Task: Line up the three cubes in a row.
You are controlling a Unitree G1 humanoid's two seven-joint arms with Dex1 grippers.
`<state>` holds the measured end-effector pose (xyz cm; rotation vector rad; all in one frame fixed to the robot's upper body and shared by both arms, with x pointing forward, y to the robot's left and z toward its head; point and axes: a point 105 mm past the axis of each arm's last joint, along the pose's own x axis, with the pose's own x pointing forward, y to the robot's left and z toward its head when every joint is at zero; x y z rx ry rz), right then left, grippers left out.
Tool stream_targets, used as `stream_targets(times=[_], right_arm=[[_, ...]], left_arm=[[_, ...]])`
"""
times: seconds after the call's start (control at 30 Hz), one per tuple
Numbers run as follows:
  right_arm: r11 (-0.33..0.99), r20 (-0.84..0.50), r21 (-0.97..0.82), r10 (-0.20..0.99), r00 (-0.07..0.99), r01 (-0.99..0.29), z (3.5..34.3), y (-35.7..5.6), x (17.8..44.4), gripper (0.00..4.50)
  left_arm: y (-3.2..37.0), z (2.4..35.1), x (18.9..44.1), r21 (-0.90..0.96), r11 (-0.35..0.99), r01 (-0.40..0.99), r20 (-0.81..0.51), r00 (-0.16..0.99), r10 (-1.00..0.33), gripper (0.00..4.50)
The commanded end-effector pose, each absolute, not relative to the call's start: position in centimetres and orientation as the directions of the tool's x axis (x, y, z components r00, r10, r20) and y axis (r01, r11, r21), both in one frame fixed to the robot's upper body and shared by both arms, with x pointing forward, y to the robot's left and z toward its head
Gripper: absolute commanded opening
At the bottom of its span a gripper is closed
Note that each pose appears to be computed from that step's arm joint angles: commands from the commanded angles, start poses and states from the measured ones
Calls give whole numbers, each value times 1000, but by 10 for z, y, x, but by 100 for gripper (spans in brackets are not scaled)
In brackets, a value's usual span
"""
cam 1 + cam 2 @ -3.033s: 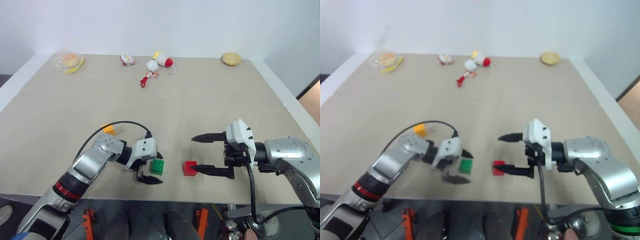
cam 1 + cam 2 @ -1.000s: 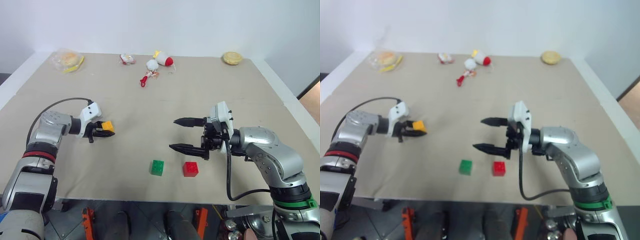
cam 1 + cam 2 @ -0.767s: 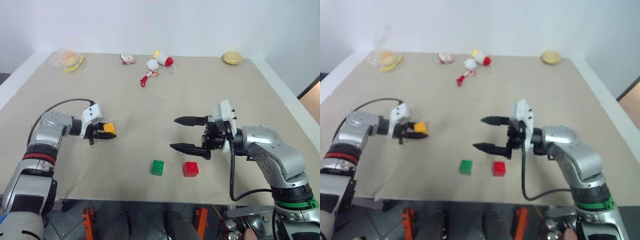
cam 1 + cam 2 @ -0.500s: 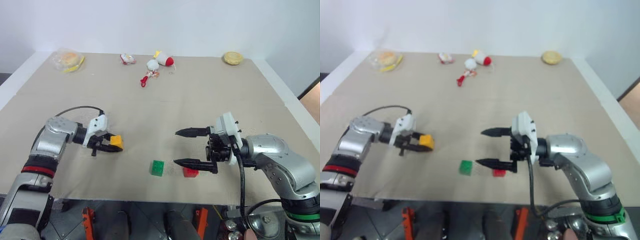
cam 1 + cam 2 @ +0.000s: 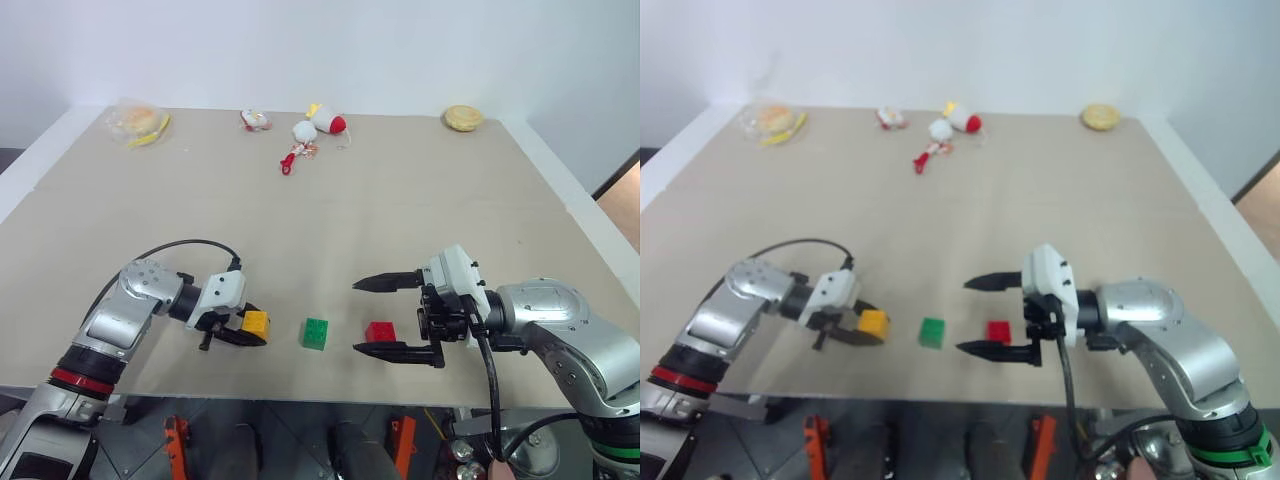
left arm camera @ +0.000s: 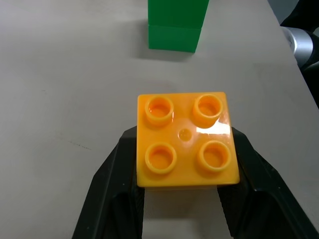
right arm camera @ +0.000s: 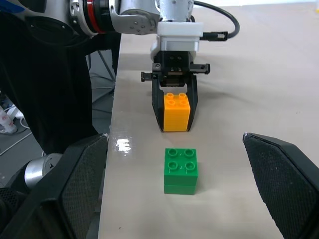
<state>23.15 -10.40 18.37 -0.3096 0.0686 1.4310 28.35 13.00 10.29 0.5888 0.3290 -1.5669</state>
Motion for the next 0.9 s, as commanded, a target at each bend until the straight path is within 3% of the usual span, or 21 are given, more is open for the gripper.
stream_targets(times=[0.03,0.17,0.23,0.43,0.6,0.67,0.73,0.8,0.9], right_arm=[[92,-225,-213,964,140,-973,193,-104,227,450],[92,-225,-213,964,140,-973,193,-104,226,450],[91,-224,-213,965,139,-973,193,-103,226,450],[93,-223,-209,965,140,-974,193,-104,227,450],[117,-180,-179,972,150,-977,199,-109,228,450],[158,-123,-165,976,180,-973,208,-113,231,450],[214,-51,-150,973,224,-965,219,-118,235,450],[391,87,-116,920,383,-913,230,-131,253,450],[618,196,-39,775,600,-785,228,-152,277,450]], left_arm=[[133,103,280,136,-93,986,-573,1,-820,136],[134,100,279,120,-88,989,-588,-1,-809,136],[134,100,279,115,-83,990,-588,1,-809,250],[131,108,274,108,-106,988,-556,-28,-831,446],[124,132,276,112,-86,990,-468,-24,-883,446],[117,155,280,93,-31,995,-360,5,-933,446],[111,179,286,63,43,997,-226,56,-973,446],[111,221,314,68,302,951,40,300,-953,446],[126,234,341,11,601,799,187,589,-787,446]])
